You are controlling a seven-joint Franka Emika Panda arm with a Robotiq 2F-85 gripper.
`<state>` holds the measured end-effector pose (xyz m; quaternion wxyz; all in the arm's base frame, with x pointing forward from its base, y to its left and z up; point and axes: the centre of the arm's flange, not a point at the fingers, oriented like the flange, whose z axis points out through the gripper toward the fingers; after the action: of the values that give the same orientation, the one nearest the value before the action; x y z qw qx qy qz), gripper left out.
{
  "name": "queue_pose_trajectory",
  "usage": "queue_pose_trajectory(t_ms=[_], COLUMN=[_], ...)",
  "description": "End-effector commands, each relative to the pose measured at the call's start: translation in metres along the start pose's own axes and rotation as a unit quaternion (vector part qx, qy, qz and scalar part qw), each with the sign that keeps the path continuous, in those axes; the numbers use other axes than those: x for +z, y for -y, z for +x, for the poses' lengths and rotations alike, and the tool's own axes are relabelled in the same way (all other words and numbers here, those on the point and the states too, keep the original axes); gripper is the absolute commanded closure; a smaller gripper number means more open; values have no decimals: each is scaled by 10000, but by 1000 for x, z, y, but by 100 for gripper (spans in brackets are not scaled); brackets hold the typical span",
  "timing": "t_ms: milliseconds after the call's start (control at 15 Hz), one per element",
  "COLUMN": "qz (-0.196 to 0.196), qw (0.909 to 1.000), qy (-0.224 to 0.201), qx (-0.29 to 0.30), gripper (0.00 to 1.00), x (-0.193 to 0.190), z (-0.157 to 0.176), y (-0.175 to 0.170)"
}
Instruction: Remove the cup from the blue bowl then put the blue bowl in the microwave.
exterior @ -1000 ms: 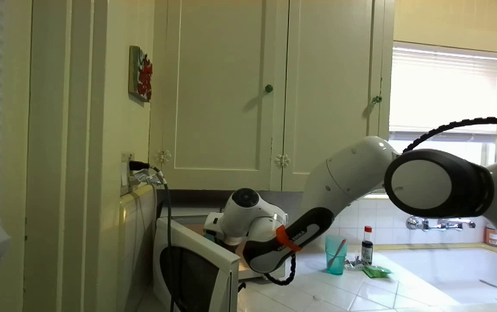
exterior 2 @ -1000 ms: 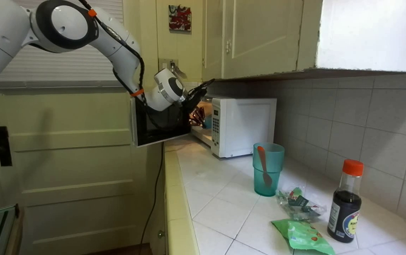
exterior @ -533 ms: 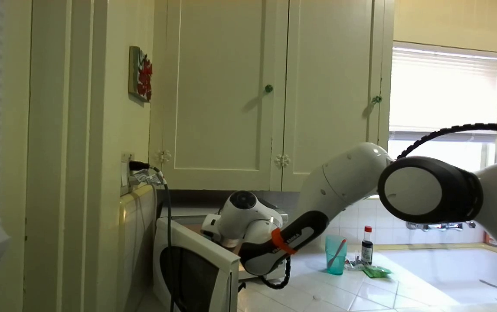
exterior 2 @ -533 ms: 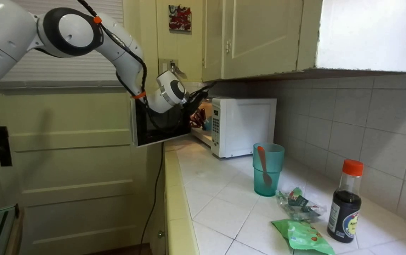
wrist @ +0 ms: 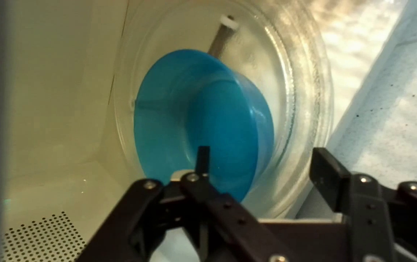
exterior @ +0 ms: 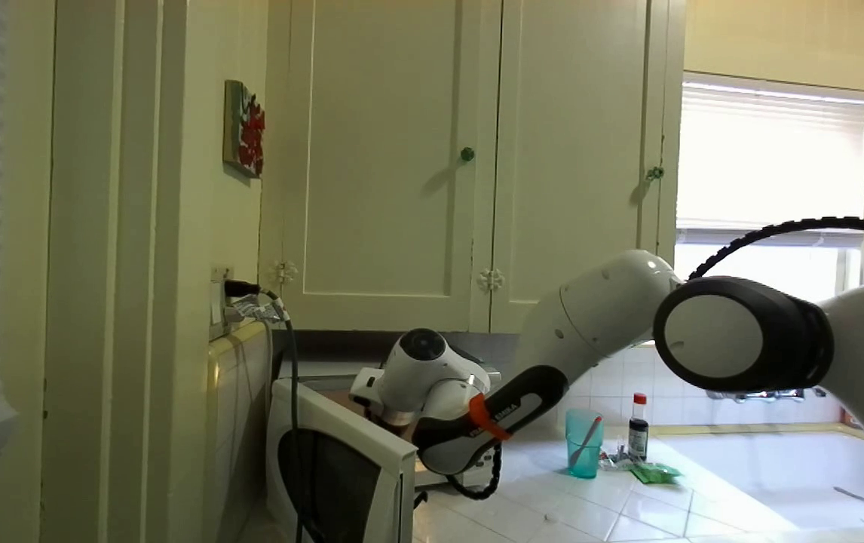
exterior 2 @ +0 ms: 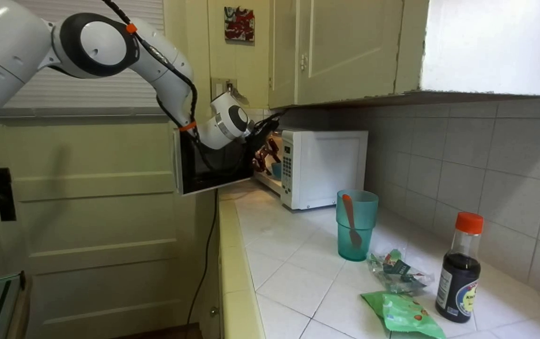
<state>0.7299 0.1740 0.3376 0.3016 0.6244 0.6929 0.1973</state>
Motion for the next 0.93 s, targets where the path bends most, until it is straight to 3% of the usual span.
queue_pose_trajectory(t_ms=[0, 400, 667, 800, 867], qz=[-48, 43, -122, 553, 700], qw=[10000, 9993, 9965, 9920, 9891], qy=[-78, -338, 79, 309, 463], qx=[-8, 166, 827, 1094, 1212], gripper=[0, 0, 0, 0, 0], x=[-2, -59, -113, -130, -138], z=[-1, 5, -27, -53, -65], y=[-3, 16, 28, 40, 49])
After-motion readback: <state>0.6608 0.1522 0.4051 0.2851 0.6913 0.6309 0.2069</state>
